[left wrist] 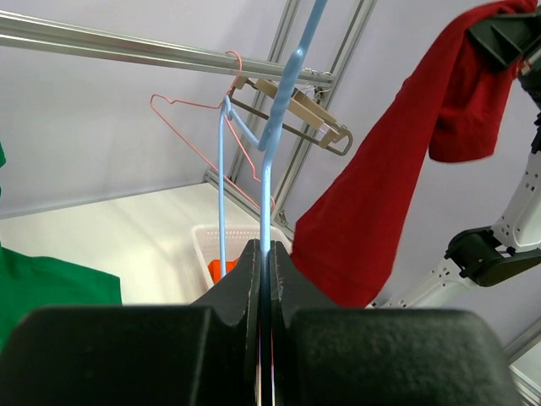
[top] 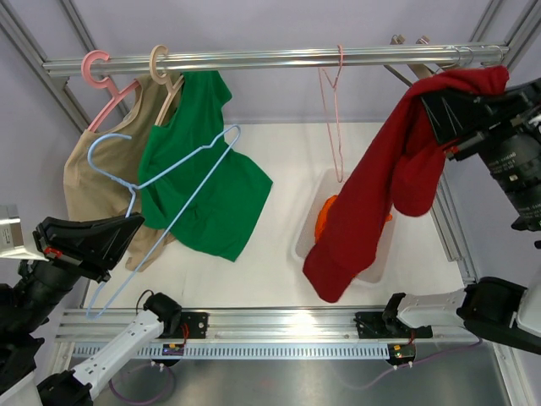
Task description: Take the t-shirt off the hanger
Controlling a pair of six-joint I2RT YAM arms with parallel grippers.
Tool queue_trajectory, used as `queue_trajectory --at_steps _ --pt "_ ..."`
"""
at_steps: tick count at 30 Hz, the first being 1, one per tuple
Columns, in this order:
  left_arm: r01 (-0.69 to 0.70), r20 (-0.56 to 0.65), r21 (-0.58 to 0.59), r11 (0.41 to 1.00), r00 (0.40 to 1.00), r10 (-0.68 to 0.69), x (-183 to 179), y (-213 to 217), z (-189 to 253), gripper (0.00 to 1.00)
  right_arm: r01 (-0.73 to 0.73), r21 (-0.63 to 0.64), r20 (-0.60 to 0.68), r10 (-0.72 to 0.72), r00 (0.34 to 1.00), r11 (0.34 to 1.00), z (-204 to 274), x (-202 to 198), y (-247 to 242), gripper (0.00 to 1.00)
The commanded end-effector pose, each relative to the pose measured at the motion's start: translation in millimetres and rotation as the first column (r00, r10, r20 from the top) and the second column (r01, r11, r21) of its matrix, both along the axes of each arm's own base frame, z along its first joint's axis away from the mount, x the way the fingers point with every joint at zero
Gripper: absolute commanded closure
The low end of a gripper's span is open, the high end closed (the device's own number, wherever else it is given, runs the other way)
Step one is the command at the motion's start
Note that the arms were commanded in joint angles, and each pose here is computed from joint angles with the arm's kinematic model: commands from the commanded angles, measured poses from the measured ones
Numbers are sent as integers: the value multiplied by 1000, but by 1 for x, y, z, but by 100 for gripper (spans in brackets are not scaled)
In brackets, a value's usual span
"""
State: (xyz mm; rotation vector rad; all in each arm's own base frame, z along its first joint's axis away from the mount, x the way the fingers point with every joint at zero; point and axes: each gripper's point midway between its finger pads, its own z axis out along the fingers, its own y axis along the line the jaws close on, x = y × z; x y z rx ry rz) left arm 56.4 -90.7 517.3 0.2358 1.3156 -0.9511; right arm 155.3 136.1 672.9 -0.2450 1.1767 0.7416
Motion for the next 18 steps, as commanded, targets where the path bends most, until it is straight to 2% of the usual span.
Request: queue_trajectory --at_steps 1,9,13,18 --pt "-10 44 -4 1000 999 10 10 -5 14 100 192 -129 -7 -195 981 973 -11 40 4 100" --pt "10 36 17 1000 999 -11 17 -14 9 100 429 -165 80 -421 903 888 2 73 -13 100" --pt "21 30 17 1000 999 -22 22 -19 6 100 530 -132 129 -516 847 837 21 85 -22 100" --pt "24 24 27 999 999 -25 27 -22 4 100 584 -70 174 -566 806 809 44 74 -46 100"
